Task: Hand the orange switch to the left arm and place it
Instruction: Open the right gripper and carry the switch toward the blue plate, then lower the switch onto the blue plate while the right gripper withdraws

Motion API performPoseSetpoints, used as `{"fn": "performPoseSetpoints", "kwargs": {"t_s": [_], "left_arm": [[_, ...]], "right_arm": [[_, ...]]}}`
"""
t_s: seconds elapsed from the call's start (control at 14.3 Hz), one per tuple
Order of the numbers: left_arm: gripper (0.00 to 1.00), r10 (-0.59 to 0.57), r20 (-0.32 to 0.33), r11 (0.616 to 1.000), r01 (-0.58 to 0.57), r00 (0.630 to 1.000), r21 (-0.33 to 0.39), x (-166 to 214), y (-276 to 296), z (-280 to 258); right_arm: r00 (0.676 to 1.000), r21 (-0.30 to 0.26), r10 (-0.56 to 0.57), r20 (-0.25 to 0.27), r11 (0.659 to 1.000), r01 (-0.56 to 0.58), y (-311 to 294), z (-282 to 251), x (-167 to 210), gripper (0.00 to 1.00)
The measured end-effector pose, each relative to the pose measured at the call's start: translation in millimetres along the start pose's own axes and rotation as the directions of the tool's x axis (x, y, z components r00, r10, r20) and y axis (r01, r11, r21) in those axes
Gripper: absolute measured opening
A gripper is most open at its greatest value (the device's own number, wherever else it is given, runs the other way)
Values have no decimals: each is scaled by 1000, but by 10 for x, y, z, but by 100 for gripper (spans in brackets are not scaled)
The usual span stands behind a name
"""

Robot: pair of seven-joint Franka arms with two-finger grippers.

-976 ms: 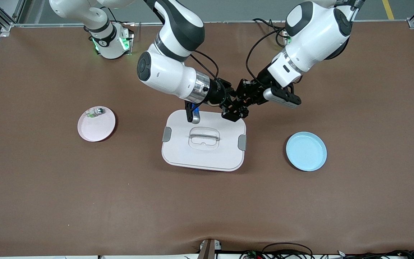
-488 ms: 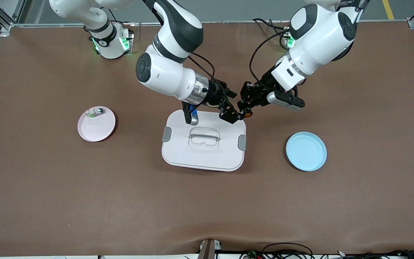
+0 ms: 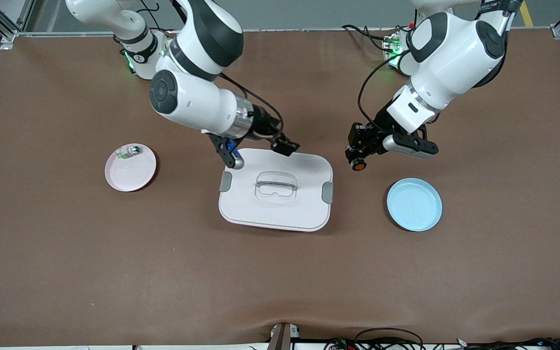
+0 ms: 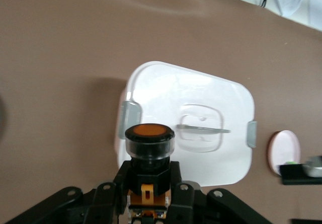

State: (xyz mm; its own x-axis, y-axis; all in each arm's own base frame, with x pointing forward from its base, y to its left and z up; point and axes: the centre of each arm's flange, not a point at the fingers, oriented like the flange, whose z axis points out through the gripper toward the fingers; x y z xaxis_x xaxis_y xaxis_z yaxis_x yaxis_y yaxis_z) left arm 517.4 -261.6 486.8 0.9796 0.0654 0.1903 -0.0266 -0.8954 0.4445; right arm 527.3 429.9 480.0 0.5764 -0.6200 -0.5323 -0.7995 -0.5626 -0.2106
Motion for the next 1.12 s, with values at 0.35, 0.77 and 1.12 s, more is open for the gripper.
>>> {"fn": "performPoseSetpoints", "kwargs": {"t_s": [0.35,0.77,1.12], "left_arm": [[34,134,87,969,-149,987,199,100,-253,-123],[34,359,346,840,-462,867,285,257,-782,30],[34,500,542,715,-676,675,182,406,-1421,422]], "right_arm": [[959,-165,-256,-126,958,234,675,-271,318,100],[853,-332,-495,-165,842,424,1178,-580,755,100],[781,-337,-612,-126,767,546,1593,-1078,1326,100]]}}
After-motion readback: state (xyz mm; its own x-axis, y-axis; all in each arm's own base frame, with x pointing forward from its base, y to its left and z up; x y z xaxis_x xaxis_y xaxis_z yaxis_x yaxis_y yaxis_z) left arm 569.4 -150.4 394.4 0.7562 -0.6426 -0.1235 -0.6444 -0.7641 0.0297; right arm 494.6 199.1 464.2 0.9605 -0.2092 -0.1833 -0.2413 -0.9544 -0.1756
